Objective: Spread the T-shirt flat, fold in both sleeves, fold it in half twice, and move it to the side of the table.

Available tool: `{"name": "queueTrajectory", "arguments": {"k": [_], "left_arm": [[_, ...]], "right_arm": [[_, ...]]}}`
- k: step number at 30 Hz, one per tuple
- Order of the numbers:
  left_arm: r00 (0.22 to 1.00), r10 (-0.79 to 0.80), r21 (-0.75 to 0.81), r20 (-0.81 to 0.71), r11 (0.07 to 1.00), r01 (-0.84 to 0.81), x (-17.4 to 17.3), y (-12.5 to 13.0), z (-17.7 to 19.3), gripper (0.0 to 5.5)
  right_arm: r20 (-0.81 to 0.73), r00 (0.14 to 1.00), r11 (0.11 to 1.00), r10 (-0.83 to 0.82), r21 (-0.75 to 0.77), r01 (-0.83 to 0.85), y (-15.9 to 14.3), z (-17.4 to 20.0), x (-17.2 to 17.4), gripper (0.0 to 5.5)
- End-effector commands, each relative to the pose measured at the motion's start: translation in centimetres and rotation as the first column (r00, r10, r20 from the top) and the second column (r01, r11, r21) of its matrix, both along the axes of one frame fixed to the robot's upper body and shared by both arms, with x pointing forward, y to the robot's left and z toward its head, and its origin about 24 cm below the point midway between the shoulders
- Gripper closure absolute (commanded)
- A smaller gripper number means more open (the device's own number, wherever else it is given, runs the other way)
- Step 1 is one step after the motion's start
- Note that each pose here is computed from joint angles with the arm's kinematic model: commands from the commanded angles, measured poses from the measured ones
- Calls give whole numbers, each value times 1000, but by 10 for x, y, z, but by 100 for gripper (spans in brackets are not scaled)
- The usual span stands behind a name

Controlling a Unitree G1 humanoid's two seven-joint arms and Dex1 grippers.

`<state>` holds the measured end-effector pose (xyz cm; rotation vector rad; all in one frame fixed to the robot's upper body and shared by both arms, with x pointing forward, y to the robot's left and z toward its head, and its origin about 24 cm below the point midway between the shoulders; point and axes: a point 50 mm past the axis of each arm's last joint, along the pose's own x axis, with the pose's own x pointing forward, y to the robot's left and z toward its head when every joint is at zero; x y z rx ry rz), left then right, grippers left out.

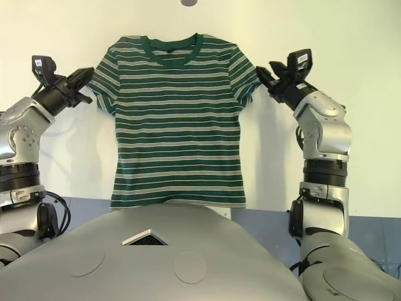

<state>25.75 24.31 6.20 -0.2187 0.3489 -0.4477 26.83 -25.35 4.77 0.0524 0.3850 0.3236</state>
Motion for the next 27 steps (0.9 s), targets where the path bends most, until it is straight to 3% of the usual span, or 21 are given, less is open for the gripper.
{"name": "queueTrajectory", "arguments": {"k": [1, 6, 12, 14, 17, 22, 27], "left_arm": [[995, -89, 27, 51, 996, 87, 5, -21, 10, 547], [993, -92, 80, 75, 993, 86, 7, -22, 12, 547], [977, -184, 139, 106, 976, 169, 8, -44, 15, 550], [981, -142, 153, 129, 981, 122, 10, -37, 20, 550], [988, 18, 203, 152, 978, -49, 12, -2, 23, 550], [987, 146, 254, 61, 954, -157, 1, 31, 10, 470], [981, 162, 148, -106, 978, -145, -6, 29, -14, 393]], "right_arm": [[-69, 994, 993, -84, 78, 89, -1, -13, 0, 343], [-173, 981, 983, -84, 146, 110, 8, -32, -4, 343], [-155, 985, 993, -75, 83, 89, 21, -30, -10, 448], [-124, 990, 994, -71, 72, 80, 26, -23, -8, 493], [-92, 992, 995, -87, 48, 92, 29, -15, -4, 548], [-45, 995, 995, -91, 32, 93, 29, -6, 0, 550], [-33, 997, 997, -64, 30, 65, 33, -3, 2, 550]]}}
